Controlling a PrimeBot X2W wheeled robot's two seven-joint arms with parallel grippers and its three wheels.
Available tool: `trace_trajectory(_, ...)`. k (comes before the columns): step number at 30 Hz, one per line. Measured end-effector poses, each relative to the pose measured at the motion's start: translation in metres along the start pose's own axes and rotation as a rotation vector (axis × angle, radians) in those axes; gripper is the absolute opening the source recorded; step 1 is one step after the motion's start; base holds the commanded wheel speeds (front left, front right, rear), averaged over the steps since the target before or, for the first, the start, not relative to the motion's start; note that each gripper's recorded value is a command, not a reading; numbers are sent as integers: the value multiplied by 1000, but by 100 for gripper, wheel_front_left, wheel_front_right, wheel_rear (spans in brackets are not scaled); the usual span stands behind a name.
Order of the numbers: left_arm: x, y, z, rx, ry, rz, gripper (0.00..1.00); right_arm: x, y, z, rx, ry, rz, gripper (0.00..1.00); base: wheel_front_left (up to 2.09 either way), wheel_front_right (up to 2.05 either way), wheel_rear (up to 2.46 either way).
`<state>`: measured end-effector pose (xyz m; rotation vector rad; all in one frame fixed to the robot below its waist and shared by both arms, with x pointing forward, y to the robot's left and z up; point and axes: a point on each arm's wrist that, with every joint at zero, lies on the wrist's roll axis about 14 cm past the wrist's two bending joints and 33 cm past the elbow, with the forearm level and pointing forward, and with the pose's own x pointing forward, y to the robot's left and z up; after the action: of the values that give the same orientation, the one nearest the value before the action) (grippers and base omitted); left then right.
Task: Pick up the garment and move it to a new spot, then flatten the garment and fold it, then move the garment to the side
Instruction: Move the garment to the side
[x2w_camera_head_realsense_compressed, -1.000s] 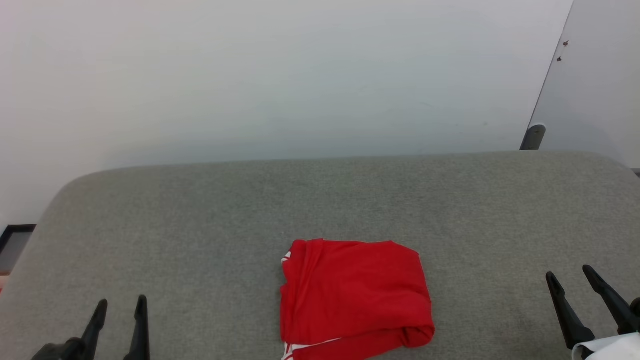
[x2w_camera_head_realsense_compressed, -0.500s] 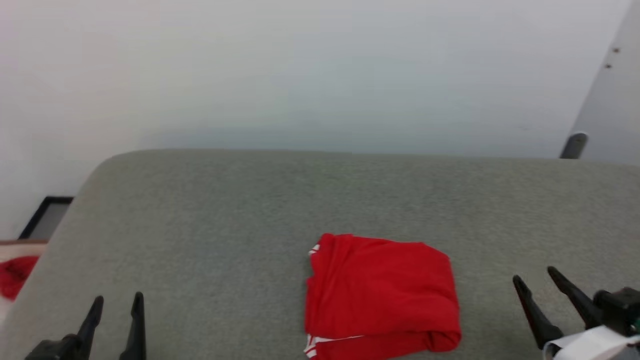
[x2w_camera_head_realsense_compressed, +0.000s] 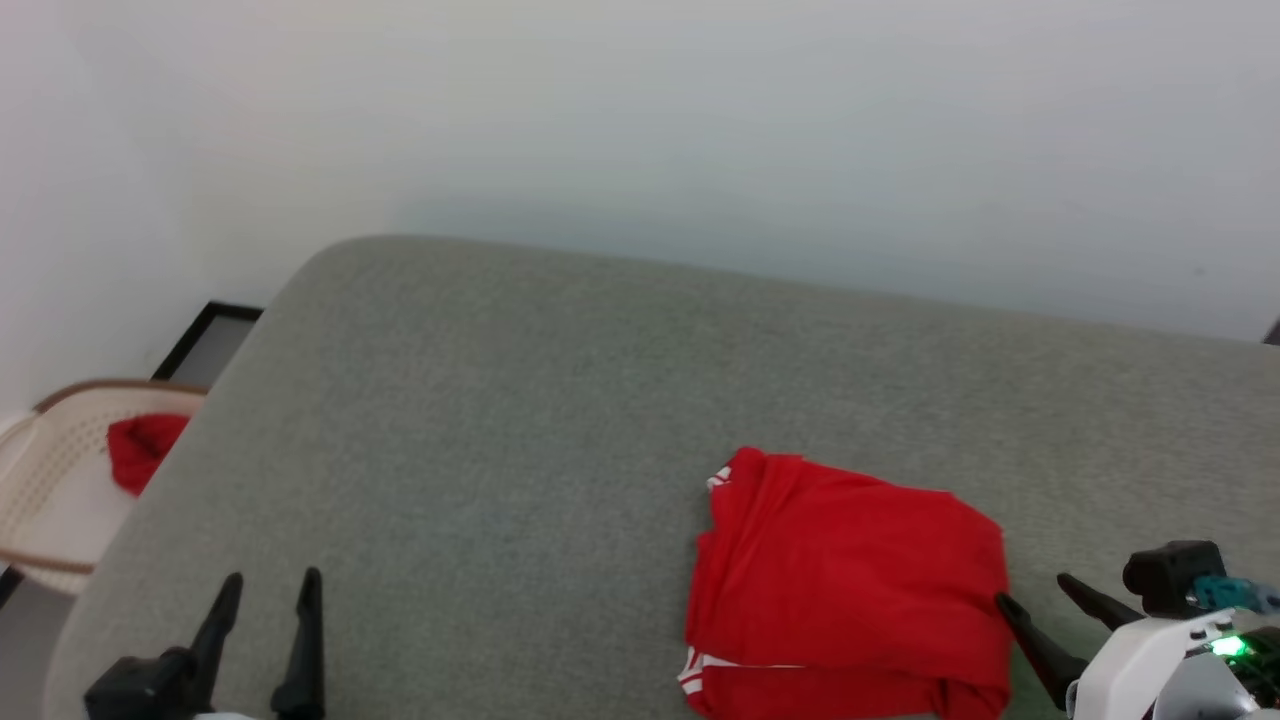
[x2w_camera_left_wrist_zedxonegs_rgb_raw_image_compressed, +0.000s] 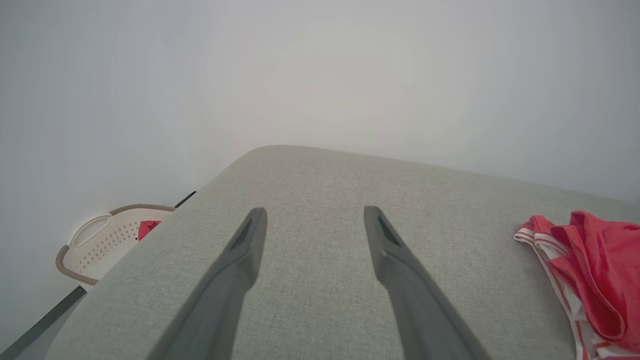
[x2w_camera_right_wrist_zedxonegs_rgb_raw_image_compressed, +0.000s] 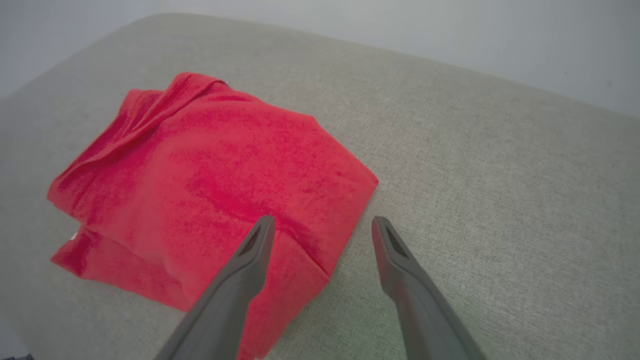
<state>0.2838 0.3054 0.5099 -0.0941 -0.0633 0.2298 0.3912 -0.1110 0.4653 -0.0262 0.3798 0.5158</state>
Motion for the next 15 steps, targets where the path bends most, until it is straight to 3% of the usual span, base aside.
trace_trajectory(15,23,-8,-27,-21,80,19,100,46,-1,-58,115,399,56,100,0,0,0)
